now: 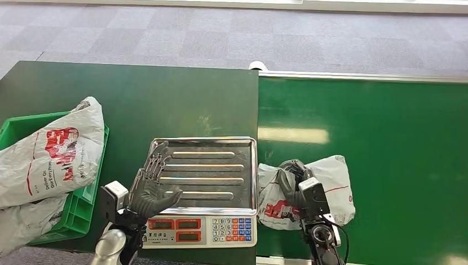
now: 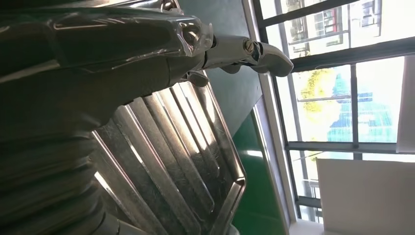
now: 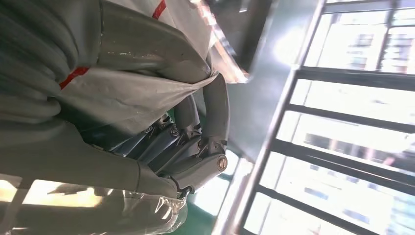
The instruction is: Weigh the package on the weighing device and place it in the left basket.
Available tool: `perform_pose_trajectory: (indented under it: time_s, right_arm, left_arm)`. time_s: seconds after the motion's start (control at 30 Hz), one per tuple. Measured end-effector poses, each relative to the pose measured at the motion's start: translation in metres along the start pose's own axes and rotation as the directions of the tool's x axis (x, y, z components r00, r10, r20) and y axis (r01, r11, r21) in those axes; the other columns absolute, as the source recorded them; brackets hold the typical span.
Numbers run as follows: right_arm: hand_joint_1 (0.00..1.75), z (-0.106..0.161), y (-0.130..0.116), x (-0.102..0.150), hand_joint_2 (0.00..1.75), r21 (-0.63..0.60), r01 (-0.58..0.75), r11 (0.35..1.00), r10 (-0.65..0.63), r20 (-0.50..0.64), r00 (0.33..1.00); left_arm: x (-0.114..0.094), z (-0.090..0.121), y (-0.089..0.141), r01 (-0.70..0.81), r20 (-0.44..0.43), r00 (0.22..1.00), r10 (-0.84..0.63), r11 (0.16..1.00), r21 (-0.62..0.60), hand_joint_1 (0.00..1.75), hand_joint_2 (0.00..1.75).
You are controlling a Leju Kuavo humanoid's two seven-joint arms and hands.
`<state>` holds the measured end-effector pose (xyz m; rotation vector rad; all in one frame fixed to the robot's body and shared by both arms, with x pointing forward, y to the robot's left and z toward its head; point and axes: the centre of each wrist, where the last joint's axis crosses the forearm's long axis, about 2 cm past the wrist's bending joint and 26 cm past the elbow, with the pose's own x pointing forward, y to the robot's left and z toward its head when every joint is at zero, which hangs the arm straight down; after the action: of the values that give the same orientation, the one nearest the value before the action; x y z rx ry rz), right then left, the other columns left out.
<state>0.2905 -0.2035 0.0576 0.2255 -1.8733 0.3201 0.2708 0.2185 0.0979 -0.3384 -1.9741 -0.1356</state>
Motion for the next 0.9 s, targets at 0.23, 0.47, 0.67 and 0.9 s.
perform_pose_trajectory:
  time_s: [0.23,0.47,0.67,0.9]
  right_arm:
    - [1.75,-0.008,-0.018,0.046,1.75,-0.197,-0.091,0.976,0.128,0.182,0.975]
    - [1.75,-0.009,-0.028,0.064,1.75,-0.241,-0.106,0.965,0.167,0.247,0.955]
    - [1.75,-0.009,-0.030,0.069,1.75,-0.256,-0.107,0.961,0.176,0.265,0.948]
    - [1.75,-0.010,-0.053,0.085,1.75,-0.497,-0.113,0.860,0.304,0.323,0.896]
  left_arm:
    - [0.008,-0.010,0.002,0.031,0.066,0.997,-0.033,0.999,0.033,0.00,1.75]
    - [0.012,-0.016,0.000,0.025,0.091,0.995,-0.029,0.999,0.041,0.00,1.75]
    - [0.012,-0.017,-0.001,0.020,0.098,0.995,-0.024,0.999,0.045,0.00,1.75]
    - [0.024,-0.023,-0.002,-0.013,0.179,0.984,-0.008,0.994,0.112,0.00,1.75]
